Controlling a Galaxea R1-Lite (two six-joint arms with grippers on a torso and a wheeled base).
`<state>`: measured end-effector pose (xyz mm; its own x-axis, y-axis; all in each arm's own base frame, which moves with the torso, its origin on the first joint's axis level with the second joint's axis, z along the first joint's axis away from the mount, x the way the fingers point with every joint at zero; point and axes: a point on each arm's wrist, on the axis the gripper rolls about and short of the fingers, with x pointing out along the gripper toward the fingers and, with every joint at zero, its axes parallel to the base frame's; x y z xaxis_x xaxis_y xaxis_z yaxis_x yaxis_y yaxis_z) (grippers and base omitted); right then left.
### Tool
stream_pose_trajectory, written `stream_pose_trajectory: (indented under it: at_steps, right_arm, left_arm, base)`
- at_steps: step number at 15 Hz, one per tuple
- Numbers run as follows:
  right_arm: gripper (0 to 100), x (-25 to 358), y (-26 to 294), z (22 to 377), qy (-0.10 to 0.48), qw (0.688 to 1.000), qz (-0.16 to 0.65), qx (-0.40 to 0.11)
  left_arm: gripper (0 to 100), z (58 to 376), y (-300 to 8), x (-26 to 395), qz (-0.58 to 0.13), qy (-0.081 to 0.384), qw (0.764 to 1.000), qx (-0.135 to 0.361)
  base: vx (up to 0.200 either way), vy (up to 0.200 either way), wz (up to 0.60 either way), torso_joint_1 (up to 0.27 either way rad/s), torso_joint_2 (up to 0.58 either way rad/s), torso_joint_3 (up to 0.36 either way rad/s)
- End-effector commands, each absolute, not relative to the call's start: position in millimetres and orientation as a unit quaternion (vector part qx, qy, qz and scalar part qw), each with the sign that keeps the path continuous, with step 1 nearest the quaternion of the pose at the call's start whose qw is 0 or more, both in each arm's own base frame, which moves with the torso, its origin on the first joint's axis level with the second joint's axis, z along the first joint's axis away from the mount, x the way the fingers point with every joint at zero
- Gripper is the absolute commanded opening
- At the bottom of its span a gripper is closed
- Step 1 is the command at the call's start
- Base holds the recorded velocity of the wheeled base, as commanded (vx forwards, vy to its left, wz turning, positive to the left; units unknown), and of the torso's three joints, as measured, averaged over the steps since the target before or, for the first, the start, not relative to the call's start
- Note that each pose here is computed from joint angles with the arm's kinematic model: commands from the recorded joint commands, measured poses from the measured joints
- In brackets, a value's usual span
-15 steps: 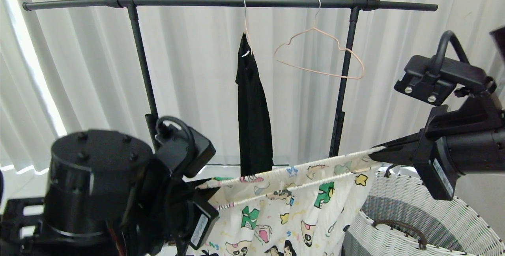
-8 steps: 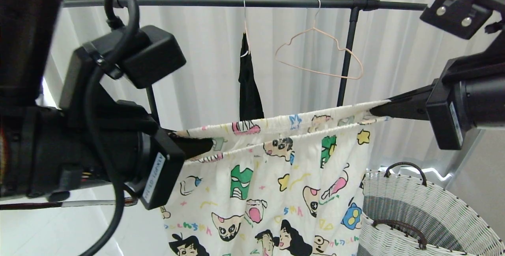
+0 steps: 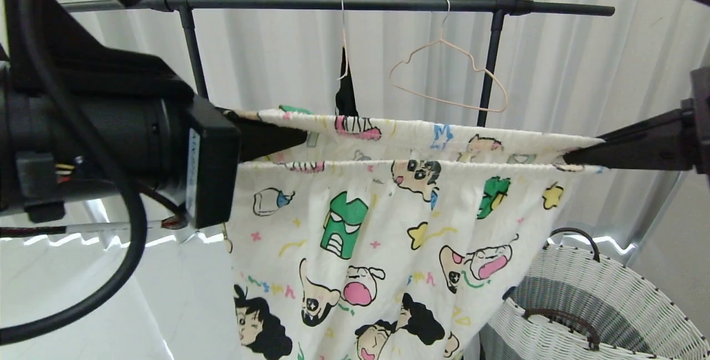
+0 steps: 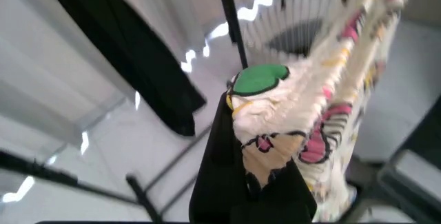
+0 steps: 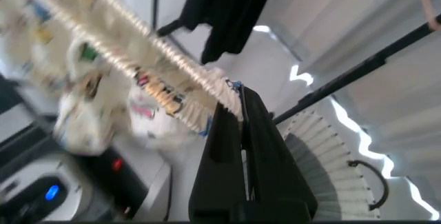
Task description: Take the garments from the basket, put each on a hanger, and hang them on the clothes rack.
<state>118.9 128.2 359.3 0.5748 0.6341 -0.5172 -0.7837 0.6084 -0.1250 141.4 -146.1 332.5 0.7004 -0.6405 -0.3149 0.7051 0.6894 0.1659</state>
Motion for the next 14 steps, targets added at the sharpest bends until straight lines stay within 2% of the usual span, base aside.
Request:
stream_pose_trajectory:
  at_steps: [1,3,5,9,11,14]
  right_arm:
    - [0,90,108,368,0.202,0.857,0.442,-0.169]
    - [0,78,104,370,0.2,0.842,0.47,-0.173]
    - [0,75,109,370,0.198,0.831,0.489,-0.175]
    - [0,84,117,369,0.202,0.835,0.481,-0.175]
    - [0,101,124,371,0.187,0.855,0.457,-0.161]
    - [0,127,147,378,0.161,0.867,0.447,-0.149]
  left_arm:
    - [0,326,-166,161,-0.371,0.098,0.911,0.153]
    - [0,324,-178,171,-0.375,0.069,0.908,0.173]
    - [0,323,-183,172,-0.38,0.065,0.906,0.176]
    - [0,327,-173,162,-0.376,0.066,0.907,0.178]
    - [0,326,-156,144,-0.384,0.112,0.895,0.198]
    - [0,323,-136,104,-0.43,0.164,0.86,0.222]
  base:
    - [0.0,0.0,0.0,0.0,0.0,0.0]
    - [0.0,0.0,0.0,0.0,0.0,0.0]
    - [0.0,0.0,0.0,0.0,0.0,0.0]
    - [0.0,0.0,0.0,0.0,0.0,0.0]
    - [0.0,0.0,0.0,0.0,0.0,0.0]
    - [0.0,0.0,0.0,0.0,0.0,0.0]
